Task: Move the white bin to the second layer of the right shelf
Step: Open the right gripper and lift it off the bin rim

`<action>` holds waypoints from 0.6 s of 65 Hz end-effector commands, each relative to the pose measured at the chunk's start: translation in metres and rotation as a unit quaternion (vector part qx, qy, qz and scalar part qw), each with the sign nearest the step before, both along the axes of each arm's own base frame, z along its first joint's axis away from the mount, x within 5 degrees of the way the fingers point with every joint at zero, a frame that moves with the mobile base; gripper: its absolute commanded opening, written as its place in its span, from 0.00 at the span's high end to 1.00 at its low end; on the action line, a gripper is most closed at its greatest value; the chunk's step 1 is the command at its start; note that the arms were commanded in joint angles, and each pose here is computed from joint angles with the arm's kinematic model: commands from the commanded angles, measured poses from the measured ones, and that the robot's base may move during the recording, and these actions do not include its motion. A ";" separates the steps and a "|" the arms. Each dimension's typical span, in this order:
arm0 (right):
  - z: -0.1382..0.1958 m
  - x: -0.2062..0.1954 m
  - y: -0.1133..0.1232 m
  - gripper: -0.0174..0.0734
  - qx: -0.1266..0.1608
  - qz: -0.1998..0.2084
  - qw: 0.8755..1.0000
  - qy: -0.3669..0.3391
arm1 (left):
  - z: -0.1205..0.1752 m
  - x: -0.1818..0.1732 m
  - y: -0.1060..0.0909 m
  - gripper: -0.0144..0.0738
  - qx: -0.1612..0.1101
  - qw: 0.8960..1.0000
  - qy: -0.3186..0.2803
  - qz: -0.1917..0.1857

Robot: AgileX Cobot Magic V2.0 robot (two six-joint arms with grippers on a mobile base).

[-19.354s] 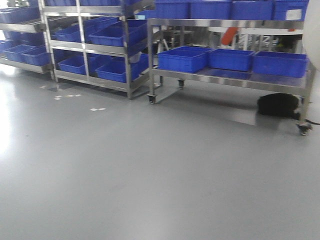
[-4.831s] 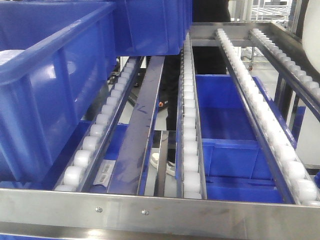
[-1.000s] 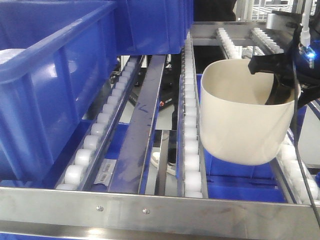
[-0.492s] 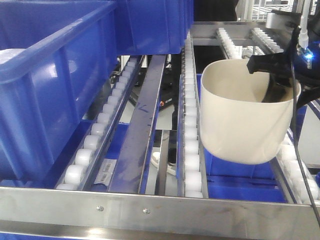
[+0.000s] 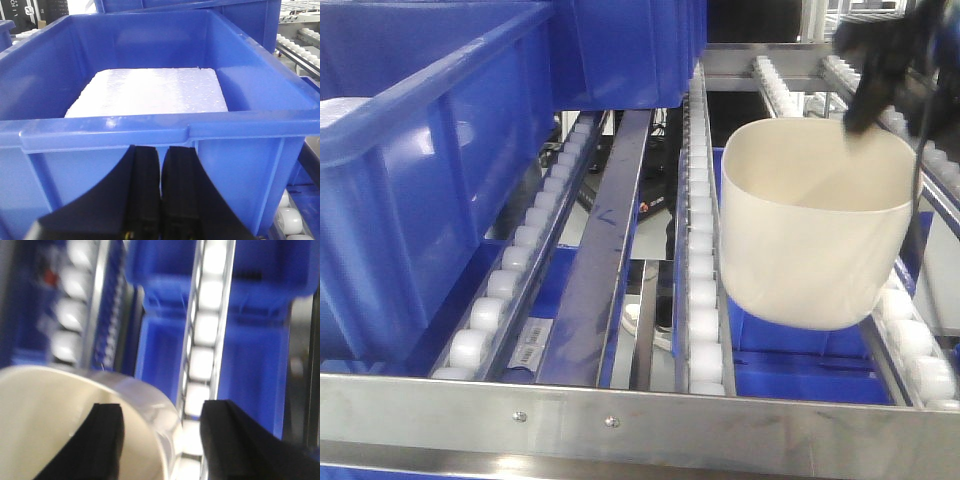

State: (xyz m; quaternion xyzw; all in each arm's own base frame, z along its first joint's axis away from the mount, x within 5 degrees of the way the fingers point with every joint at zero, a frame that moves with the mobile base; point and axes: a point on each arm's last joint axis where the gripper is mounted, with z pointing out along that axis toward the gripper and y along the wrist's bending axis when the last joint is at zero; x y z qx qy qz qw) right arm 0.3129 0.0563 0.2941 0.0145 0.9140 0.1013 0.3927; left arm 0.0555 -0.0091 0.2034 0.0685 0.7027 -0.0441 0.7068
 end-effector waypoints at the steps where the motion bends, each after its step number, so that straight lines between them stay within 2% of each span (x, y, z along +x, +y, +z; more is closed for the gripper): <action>1: 0.050 -0.019 -0.006 0.42 0.016 -0.006 0.994 -0.112 | -0.004 0.000 0.000 0.74 -0.009 1.000 -0.030 0.000; 12: 0.073 -0.069 -0.023 0.77 0.026 -0.030 0.978 -0.205 | -0.004 0.000 0.000 0.74 -0.009 1.000 -0.030 0.000; 16: 0.077 -0.091 -0.032 0.74 0.026 -0.045 0.968 -0.247 | -0.004 0.000 0.000 0.74 -0.009 1.000 -0.030 0.000; 23: 0.068 -0.122 -0.044 0.75 0.008 -0.064 0.957 -0.284 | -0.004 0.000 0.000 0.74 -0.009 1.000 -0.030 0.000; 29: 0.056 -0.145 -0.052 0.75 -0.016 -0.073 0.952 -0.297 | -0.004 0.000 0.000 0.74 -0.009 1.000 -0.030 0.000; 39: 0.034 -0.178 -0.057 0.75 -0.021 -0.088 0.943 -0.320 | -0.004 0.000 0.000 0.74 -0.009 1.000 -0.030 0.000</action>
